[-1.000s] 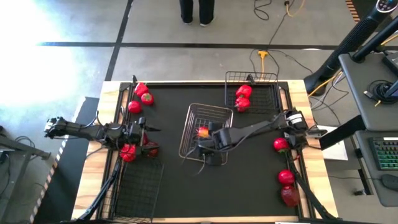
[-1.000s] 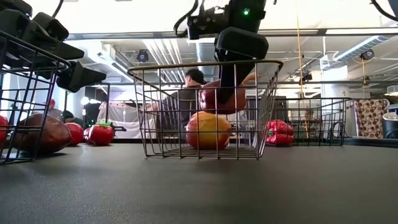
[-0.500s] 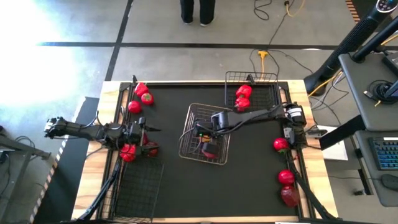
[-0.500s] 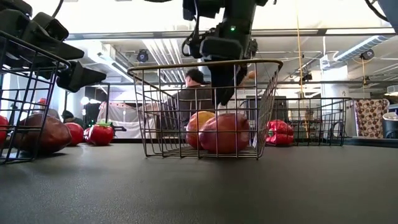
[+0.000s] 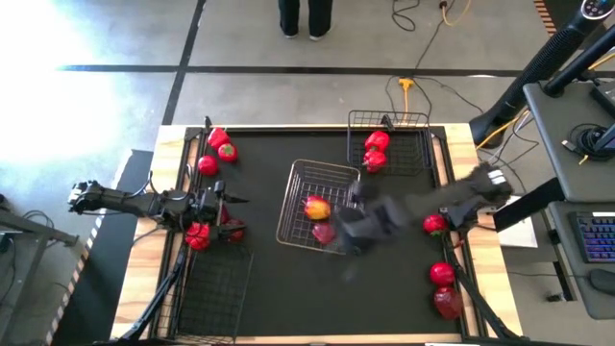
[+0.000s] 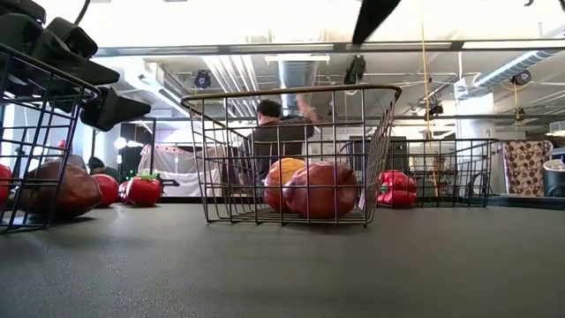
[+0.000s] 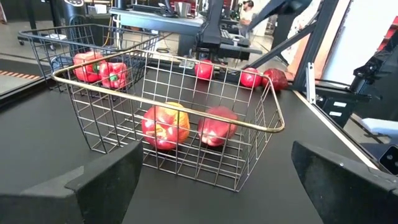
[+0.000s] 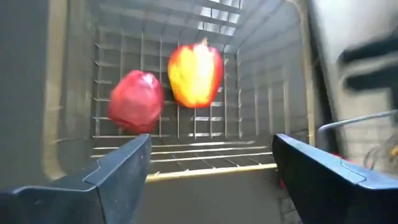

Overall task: Sort produce into baskets
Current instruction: Put the red apple into the gold wire basket

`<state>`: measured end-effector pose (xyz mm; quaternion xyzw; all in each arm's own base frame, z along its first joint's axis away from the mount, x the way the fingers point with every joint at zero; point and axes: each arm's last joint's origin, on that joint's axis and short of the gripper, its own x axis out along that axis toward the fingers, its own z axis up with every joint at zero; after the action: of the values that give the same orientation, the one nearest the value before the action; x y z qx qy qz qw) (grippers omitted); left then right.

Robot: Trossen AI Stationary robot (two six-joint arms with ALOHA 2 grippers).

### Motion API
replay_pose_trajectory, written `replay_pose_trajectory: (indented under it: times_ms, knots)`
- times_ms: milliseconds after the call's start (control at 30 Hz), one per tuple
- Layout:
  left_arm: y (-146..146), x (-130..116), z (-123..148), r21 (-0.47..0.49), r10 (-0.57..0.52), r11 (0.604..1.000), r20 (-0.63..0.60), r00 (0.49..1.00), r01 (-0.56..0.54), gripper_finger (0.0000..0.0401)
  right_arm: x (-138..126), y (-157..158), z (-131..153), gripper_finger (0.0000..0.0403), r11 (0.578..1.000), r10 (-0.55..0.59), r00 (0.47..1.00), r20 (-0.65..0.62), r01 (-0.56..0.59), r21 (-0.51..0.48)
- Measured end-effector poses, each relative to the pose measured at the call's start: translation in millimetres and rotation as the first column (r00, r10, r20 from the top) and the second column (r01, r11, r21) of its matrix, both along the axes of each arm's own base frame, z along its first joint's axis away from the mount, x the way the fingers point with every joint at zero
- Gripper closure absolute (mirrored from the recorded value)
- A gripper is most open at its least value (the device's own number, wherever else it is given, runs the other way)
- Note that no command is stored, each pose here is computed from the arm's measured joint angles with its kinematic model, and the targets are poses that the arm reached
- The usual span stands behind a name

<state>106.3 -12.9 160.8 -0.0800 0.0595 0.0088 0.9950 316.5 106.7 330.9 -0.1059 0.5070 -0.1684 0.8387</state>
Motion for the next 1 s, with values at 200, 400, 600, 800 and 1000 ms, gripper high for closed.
replay_pose_trajectory:
  times_ms: [200,400,600,800,1000]
  knots:
    - [-0.1,0.0,-0.1,0.0,-0.001,1.0,-0.001,1.0,0.001,0.0008,-61.8,56.1,9.5,0.0104,0.99,0.141,0.984,0.105,-0.138,-0.033]
    - [0.0,0.0,-0.1,0.0,0.0,1.0,-0.002,1.0,0.0,0.0008,-123.6,79.9,-17.9,0.0123,0.966,0.245,0.961,0.124,-0.231,-0.117]
    - [-0.1,0.1,-0.1,0.0,0.0,1.0,-0.001,1.0,0.0,0.0008,-161.8,60.7,-57.7,0.0146,0.978,0.209,0.978,-0.018,-0.208,0.023]
    - [0.0,0.0,-0.1,0.0,0.0,1.0,-0.001,1.0,0.0,0.0008,-177.2,48.1,-80.9,0.0152,0.979,0.162,0.978,-0.133,-0.143,0.145]
    - [0.0,0.0,-0.1,0.0,-0.001,1.0,-0.001,1.0,0.001,0.0008,-179.9,45.4,-88.4,0.0145,0.983,0.127,0.98,-0.152,-0.104,0.153]
